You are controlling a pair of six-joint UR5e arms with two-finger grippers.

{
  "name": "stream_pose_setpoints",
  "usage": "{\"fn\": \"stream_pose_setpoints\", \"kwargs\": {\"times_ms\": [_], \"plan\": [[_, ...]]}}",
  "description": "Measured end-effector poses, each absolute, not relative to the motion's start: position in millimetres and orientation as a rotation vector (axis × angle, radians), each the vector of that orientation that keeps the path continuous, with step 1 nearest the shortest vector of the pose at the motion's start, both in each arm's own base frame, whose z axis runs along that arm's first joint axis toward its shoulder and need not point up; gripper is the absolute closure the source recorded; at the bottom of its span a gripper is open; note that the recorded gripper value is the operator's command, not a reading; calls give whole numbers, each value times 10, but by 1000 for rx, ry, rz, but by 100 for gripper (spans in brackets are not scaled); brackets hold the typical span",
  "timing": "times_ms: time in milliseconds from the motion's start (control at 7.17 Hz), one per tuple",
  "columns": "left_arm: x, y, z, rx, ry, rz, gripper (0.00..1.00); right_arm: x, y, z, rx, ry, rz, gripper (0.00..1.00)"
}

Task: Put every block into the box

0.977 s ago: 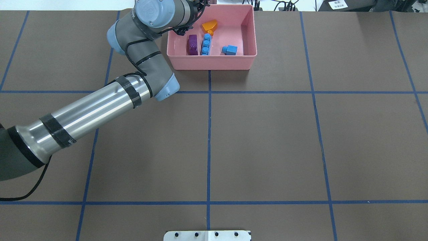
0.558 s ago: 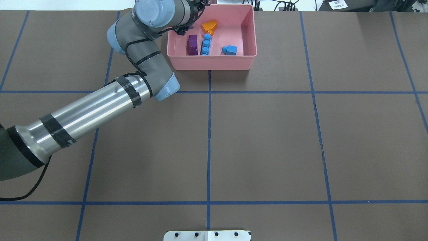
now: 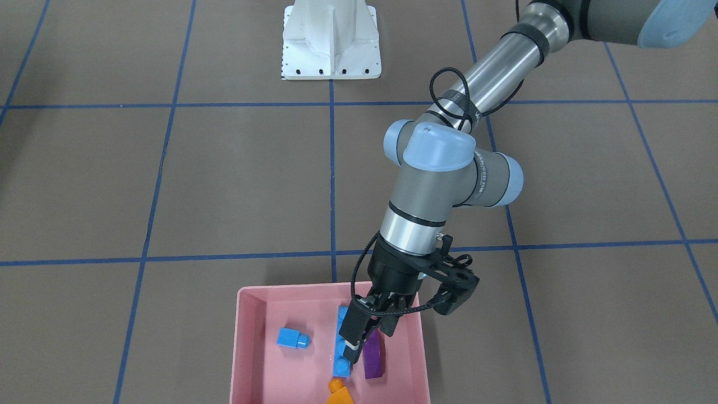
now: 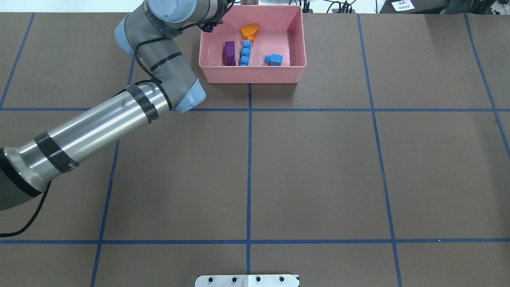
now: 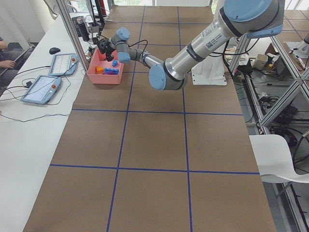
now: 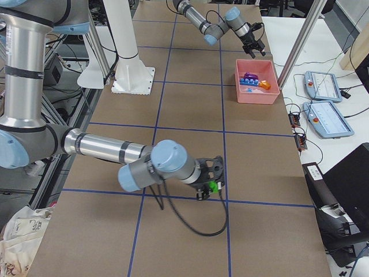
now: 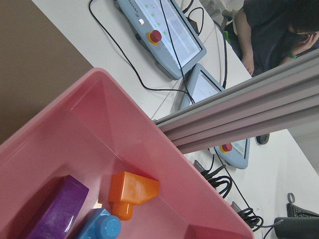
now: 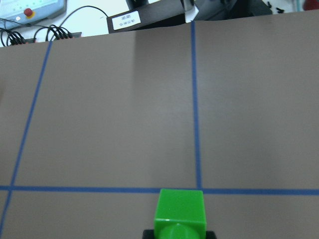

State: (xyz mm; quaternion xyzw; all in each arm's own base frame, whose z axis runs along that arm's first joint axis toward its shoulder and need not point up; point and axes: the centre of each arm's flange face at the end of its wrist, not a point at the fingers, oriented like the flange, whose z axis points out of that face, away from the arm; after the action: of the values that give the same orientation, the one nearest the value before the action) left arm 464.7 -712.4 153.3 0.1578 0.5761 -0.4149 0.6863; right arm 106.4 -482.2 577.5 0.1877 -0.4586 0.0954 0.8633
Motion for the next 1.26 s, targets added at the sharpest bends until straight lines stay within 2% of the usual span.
{"fn": "stream_pose_setpoints", "kwargs": {"times_ms": [419,837,1256], "plan": [[3632,-7462,1755,505,982,-805,0,-235,-5974,4264,312,-1093,165,100],[2822,-7359,2754,516,606,-462,0,-2172,-6512,2736,279,-1061,153,100],[2304,-6909,3893,470,478,-265,0,-3694,-7008,1571,352,-974,214,100]]}}
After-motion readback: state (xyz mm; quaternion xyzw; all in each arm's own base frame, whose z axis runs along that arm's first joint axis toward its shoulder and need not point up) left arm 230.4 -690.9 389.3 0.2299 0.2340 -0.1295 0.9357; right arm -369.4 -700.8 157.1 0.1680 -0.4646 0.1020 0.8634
